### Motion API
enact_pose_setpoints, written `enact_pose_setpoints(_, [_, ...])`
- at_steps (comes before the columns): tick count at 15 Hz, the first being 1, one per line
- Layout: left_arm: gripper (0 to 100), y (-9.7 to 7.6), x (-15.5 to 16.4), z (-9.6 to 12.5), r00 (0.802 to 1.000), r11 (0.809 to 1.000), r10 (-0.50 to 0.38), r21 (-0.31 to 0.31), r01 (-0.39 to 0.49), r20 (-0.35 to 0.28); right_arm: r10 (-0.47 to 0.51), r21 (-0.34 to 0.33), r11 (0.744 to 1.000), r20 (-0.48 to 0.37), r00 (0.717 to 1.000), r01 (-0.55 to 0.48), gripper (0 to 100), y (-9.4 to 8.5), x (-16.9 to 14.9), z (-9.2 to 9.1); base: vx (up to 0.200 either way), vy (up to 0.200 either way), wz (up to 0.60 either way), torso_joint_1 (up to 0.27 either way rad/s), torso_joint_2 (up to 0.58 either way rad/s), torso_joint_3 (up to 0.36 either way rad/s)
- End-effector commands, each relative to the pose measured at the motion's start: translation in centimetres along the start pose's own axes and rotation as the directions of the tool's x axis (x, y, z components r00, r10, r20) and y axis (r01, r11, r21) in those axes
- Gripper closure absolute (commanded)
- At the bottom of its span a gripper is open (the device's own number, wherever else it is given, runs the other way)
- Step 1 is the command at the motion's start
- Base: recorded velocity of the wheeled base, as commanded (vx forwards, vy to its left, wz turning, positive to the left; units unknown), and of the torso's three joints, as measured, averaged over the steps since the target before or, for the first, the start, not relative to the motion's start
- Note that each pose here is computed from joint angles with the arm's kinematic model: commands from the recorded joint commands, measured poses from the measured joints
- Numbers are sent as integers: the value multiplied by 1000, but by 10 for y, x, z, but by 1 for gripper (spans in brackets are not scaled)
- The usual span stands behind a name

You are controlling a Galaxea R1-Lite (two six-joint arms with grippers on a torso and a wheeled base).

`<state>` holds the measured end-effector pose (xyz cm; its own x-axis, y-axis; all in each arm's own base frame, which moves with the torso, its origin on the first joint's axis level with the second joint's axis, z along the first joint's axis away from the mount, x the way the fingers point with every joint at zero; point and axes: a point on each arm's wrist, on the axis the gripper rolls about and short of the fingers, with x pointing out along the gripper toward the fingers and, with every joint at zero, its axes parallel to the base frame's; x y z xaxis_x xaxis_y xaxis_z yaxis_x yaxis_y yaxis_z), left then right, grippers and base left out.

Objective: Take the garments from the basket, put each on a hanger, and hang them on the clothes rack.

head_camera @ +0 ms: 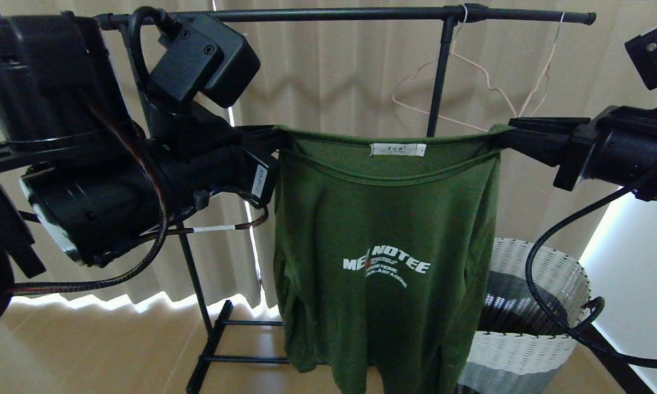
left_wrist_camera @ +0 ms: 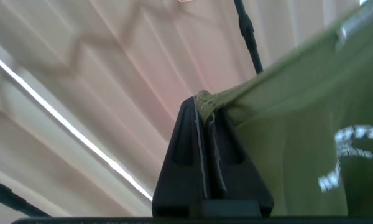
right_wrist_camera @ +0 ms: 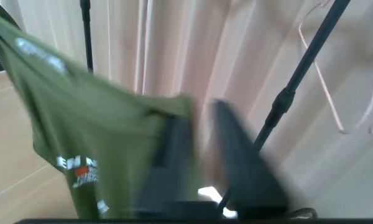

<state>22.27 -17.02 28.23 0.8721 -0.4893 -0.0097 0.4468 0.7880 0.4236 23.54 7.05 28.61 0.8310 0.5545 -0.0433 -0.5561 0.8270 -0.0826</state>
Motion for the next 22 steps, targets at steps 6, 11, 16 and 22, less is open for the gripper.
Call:
enact_pose_setpoints(6, [100, 4, 2, -10, 995, 997, 79, 7, -79, -64, 19, 4, 1000, -13, 1000, -19, 0, 17, -41, -16, 0, 0, 0, 0, 0, 0])
enact_pose_setpoints(11, [100, 9, 2, -16, 988, 993, 120, 13, -119, -99, 51, -7, 999, 13, 999, -50, 0, 30, -57, -15, 0, 0, 0, 0, 0, 0])
enact_pose_setpoints(16, [100, 9, 2, -23, 975, 986, 167, 26, -165, -143, 85, -23, 996, -9, 996, -85, 0, 40, -68, -28, 0, 0, 0, 0, 0, 0])
enact_pose_setpoints(22, [100, 27, -25, -31, 955, 970, 242, 60, -235, -170, -61, -152, 987, -100, 993, 45, 0, 35, -76, -54, 0, 0, 0, 0, 0, 0])
